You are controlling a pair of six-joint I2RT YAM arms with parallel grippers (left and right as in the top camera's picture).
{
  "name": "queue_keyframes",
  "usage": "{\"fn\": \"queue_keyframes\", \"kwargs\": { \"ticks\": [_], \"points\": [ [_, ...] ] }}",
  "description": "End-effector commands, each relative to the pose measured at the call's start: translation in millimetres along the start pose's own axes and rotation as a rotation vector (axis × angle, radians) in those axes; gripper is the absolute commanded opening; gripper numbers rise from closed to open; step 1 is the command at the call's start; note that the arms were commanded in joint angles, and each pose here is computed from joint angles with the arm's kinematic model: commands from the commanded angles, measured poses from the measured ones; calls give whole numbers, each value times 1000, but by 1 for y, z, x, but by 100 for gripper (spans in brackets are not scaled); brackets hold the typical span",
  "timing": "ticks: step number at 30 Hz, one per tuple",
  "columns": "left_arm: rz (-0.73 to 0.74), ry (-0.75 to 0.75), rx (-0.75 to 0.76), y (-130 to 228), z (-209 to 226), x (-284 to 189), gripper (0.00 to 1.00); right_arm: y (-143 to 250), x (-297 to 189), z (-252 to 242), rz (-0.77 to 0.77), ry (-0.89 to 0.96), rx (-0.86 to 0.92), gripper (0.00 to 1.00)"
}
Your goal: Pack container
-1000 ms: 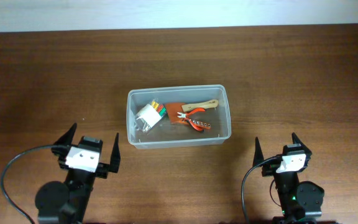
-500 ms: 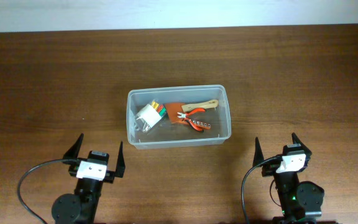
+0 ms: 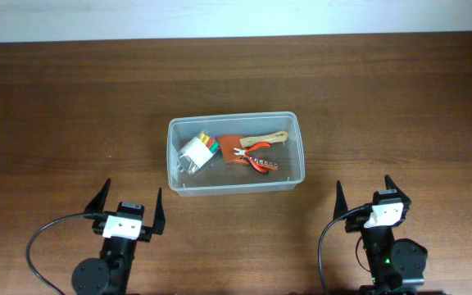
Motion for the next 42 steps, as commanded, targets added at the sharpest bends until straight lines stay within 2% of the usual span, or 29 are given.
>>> {"fn": "queue_keyframes", "kwargs": {
  "ticks": [1, 15, 18, 42],
  "points": [
    [28, -30, -10, 15, 1, 3, 99, 1, 0, 2, 0, -13, 8, 99],
    [14, -55, -7, 28, 1, 7, 99, 1, 0, 2, 0, -13, 8, 99],
    [64, -41, -15, 37, -1, 7, 99, 1, 0, 2, 0, -13, 8, 99],
    [63, -54, -14, 36, 0, 7, 99, 1, 0, 2, 0, -13, 8, 99]
  ]
}}
Point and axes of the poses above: each gripper's point midway between its finger pads, its own x axis out along the fingers, its own z axis along the line the jaws close on, y = z × x, the point moved 8 cm from there along -x, back along the fingers, and after that the axes turned 4 degrees about x, right-handed, at the moved point
